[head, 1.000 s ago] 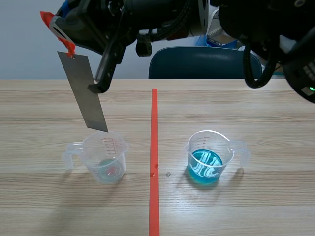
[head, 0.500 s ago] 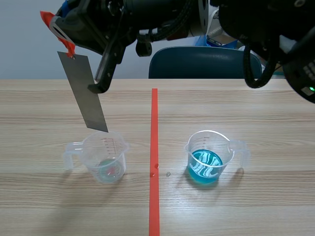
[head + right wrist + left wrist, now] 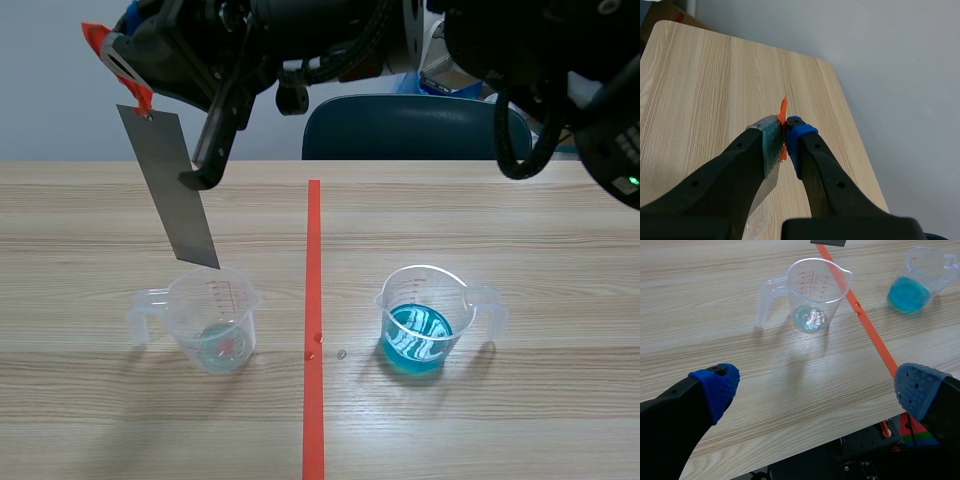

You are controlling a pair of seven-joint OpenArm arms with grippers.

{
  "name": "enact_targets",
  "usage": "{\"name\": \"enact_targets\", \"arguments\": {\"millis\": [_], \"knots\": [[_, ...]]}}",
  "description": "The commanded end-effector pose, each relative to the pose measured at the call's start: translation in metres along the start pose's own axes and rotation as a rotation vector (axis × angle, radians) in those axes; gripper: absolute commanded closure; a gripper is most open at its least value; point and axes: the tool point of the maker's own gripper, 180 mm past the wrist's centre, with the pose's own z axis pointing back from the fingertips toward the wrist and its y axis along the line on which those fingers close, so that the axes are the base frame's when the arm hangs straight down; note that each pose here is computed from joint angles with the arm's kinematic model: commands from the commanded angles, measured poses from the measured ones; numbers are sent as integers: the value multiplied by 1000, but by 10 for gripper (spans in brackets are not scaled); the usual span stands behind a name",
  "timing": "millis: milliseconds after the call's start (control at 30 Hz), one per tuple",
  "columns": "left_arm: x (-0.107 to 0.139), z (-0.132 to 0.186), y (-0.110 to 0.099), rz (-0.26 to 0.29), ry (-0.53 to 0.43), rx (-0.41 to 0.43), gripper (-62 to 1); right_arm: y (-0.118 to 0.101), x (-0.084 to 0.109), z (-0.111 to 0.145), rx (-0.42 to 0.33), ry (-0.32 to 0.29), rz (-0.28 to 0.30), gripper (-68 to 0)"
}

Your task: Do the redox reaction experiment

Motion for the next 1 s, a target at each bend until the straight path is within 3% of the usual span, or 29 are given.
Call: {"name": "enact_targets", "arguments": {"millis": [0,633,967], "knots": [[8,0,0,-3,-32,-1,-623,-6,16,1,-10,-47,21,-8],[8,0,0,-3,-32,0,-623,-6,16,1,-12,-46,22,-8],[8,0,0,-3,-32,0,-623,-18,12,14,-36,-42,26,-8]]}}
